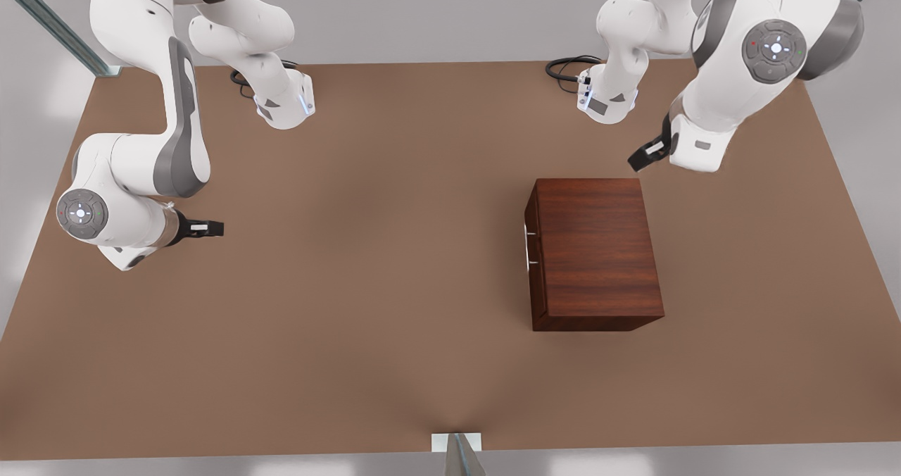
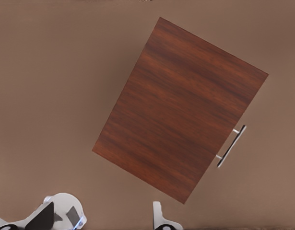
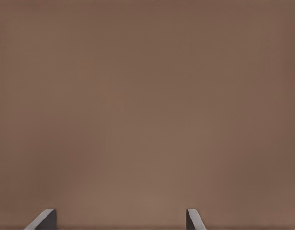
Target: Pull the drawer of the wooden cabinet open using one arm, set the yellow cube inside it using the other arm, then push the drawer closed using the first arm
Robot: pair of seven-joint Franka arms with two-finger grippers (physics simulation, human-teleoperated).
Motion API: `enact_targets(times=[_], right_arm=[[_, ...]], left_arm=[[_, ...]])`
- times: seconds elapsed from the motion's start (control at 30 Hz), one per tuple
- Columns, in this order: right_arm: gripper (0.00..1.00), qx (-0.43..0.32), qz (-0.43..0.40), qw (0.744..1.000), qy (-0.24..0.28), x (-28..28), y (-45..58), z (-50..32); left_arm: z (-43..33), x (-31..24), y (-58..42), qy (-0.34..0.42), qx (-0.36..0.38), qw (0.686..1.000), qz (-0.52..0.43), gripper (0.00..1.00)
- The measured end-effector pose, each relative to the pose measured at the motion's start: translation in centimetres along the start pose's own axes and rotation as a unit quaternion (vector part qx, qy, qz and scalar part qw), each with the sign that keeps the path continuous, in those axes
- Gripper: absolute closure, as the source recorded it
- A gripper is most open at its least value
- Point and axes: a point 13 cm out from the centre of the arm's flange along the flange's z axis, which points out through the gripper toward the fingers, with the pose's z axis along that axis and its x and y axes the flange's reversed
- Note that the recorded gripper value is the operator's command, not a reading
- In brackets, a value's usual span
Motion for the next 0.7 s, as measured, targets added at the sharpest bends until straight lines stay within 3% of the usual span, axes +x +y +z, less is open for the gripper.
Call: enact_targets(times=[0.2,0.43,0.7], right_arm=[[0.0,-0.001,-0.006,1.0,-0.003,-0.6,1.6,-0.1],[0.0,0.0,0.002,1.0,-0.002,-0.8,2.1,0.0],[0.0,0.001,0.011,1.0,0.015,-0.7,2.0,1.1]], left_arm=[[-0.3,0.1,-2.4,-0.016,-0.002,0.988,0.153,0.0],[0.1,-8.7,3.6,-0.02,0.069,0.987,0.145,0.0],[1.1,-8.1,-4.8,-0.033,0.072,0.961,0.264,0.0]])
